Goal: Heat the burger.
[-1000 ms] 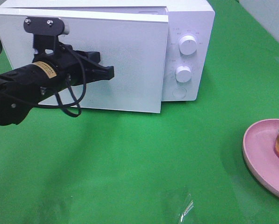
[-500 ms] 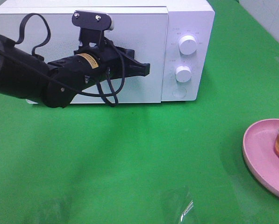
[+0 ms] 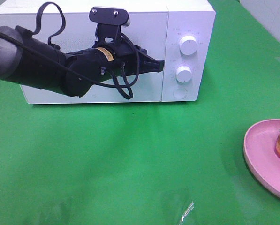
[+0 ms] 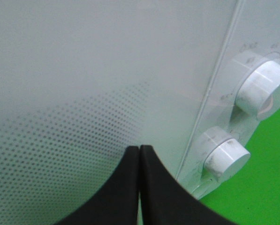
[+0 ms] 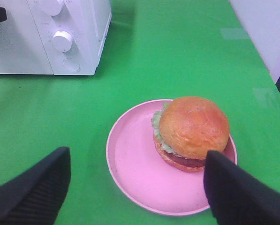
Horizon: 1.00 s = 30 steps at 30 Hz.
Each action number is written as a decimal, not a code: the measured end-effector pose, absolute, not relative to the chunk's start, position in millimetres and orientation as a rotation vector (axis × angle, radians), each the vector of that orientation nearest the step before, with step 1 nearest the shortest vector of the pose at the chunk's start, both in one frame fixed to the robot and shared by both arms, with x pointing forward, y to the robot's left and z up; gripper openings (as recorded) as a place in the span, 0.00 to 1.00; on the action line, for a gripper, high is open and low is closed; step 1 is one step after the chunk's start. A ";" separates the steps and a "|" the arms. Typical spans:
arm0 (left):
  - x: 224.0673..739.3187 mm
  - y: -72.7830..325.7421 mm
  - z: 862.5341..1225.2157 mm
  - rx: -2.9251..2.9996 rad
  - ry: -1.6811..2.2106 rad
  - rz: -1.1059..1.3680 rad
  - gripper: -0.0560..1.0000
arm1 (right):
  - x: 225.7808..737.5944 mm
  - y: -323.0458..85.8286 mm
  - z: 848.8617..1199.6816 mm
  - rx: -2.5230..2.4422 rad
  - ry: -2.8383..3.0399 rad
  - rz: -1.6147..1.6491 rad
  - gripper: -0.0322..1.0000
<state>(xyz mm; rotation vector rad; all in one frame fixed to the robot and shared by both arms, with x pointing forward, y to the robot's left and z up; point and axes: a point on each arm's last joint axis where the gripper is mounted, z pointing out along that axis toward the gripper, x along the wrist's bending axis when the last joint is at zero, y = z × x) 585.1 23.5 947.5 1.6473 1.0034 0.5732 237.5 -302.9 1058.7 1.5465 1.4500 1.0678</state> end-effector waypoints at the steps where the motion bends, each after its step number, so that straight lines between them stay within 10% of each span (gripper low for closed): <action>1: 583.0 22.4 951.4 1.660 1.028 0.549 0.05 | 237.5 -302.9 1058.7 1.547 1.450 1.068 0.76; 9: 559.8 15.2 956.5 1.845 1.088 0.404 0.06 | 237.5 -302.9 1058.7 1.547 1.450 1.068 0.76; 13: 546.0 15.0 959.8 1.964 1.114 0.321 0.25 | 237.5 -302.9 1058.7 1.547 1.450 1.068 0.76; 16: 530.6 21.0 961.8 2.110 1.176 0.205 0.70 | 237.5 -302.9 1058.7 1.547 1.450 1.068 0.76; 20: 514.1 29.7 964.3 2.263 1.234 0.079 0.95 | 237.5 -302.9 1058.7 1.547 1.450 1.068 0.76; 30: 477.3 54.6 981.7 2.569 1.322 -0.175 0.98 | 237.5 -302.9 1058.7 1.547 1.450 1.068 0.76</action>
